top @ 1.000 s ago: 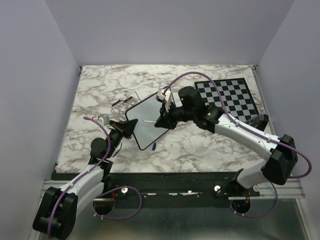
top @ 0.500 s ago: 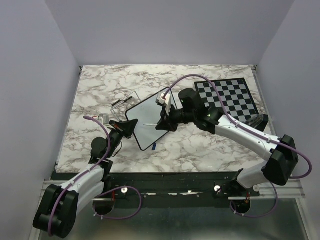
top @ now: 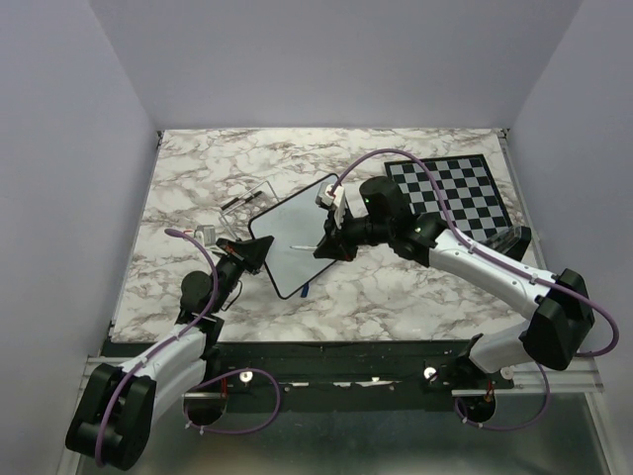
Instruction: Write a sentence on the whiteboard
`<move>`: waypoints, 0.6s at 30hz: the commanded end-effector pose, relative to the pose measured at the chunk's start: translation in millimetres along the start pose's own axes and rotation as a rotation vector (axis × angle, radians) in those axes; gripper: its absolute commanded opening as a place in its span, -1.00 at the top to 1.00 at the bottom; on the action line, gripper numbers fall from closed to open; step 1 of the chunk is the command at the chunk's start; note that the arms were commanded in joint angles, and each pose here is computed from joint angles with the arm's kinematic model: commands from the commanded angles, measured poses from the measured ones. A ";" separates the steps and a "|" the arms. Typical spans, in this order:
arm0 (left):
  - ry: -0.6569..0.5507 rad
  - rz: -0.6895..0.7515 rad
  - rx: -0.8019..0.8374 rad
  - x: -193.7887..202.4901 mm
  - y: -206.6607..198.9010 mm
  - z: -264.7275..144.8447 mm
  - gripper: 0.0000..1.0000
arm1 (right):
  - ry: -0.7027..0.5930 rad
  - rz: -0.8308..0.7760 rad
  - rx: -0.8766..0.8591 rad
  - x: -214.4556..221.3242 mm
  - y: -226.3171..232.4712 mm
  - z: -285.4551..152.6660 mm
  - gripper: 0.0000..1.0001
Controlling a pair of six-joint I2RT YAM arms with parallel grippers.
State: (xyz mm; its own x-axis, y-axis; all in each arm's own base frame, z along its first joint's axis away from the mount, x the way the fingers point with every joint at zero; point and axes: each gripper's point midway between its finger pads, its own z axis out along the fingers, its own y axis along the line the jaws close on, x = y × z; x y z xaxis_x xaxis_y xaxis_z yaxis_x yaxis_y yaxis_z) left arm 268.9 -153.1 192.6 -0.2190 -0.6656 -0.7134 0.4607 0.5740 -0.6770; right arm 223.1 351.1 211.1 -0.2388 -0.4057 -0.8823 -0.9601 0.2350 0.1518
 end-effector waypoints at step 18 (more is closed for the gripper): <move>-0.089 -0.022 0.058 -15.6 -13.3 -2.3 1.00 | -0.008 -0.044 -0.087 4.1 12.6 2.7 0.99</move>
State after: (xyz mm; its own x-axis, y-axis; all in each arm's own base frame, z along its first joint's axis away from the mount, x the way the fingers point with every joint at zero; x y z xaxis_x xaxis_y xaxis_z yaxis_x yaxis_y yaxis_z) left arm 270.0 -153.6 191.2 -0.2246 -0.6694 -0.7082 0.4566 0.5697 -0.6833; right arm 218.5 352.8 210.6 -0.2273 -0.4035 -0.8863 -0.9668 0.2027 0.1556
